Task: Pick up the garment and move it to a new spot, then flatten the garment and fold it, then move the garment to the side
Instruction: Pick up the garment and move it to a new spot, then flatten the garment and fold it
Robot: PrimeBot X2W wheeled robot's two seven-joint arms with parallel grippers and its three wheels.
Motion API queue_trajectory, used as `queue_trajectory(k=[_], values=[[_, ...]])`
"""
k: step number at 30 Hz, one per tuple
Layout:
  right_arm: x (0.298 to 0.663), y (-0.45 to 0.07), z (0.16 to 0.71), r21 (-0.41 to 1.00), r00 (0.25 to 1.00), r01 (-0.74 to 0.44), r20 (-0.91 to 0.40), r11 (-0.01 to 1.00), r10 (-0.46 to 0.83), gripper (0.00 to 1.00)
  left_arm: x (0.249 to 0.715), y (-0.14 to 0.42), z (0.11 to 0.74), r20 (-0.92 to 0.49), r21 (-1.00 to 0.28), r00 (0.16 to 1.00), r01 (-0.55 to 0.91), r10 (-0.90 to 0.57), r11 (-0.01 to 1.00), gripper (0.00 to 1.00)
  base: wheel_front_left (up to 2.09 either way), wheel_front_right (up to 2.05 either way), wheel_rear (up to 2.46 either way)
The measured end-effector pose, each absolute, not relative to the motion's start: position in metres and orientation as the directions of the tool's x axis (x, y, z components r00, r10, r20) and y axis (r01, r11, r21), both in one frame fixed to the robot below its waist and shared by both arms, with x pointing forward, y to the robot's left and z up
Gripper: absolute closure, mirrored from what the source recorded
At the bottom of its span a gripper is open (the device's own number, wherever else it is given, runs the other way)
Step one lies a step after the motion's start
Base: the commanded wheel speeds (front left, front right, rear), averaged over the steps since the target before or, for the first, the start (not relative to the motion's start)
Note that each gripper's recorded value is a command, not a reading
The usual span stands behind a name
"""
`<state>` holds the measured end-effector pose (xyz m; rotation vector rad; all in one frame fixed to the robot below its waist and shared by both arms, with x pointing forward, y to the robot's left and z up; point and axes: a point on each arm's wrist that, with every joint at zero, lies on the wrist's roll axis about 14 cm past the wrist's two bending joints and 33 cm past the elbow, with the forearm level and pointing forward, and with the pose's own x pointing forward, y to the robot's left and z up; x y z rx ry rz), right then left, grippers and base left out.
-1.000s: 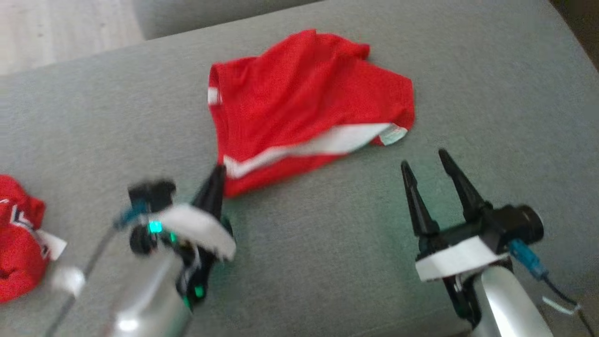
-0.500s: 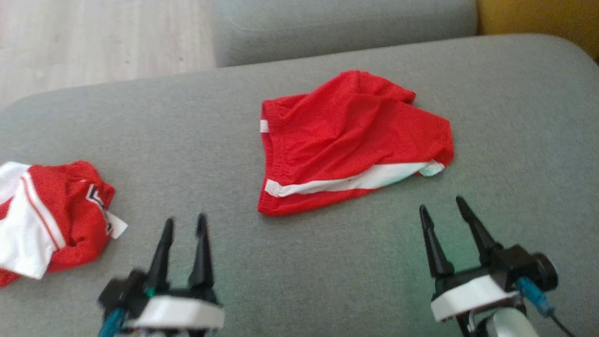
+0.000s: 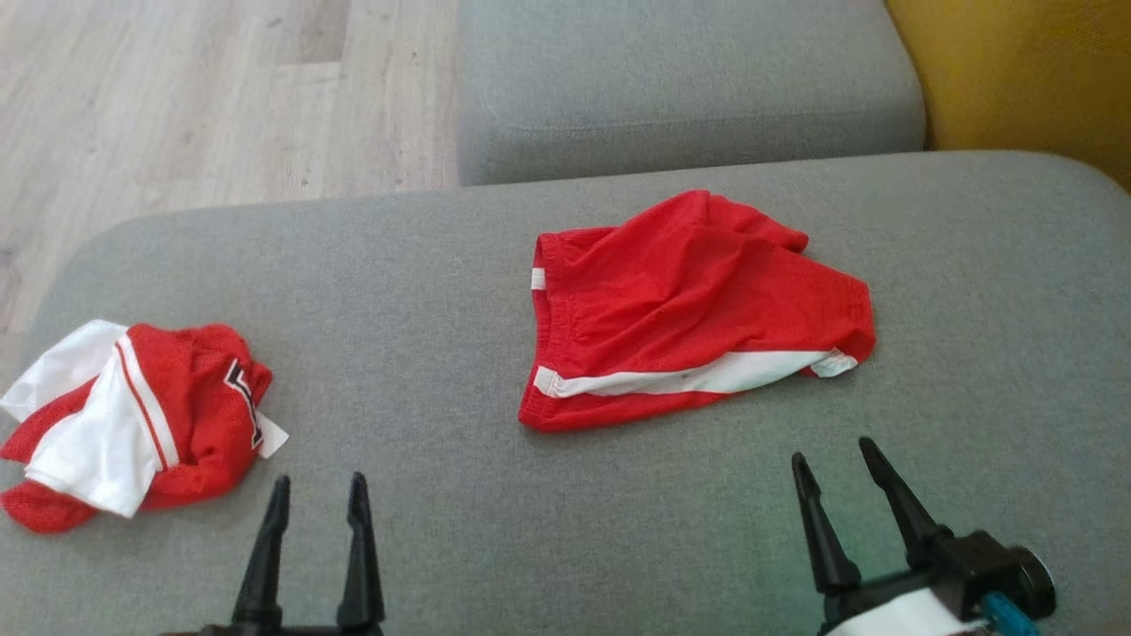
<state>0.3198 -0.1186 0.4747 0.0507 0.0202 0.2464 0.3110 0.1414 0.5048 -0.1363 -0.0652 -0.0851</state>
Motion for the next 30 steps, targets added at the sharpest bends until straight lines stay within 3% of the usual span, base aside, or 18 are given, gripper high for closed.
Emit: queue_trajectory(k=[30], values=[[0.3183,-0.121,0.4683,0.073,0.971,-0.234,-0.033,0.97,0.236,0.0,0.3055,0.1355,0.4966,0.046,-0.047,0.996,0.075,-0.073,0.996,0.0,0.0,0.0,0.0]])
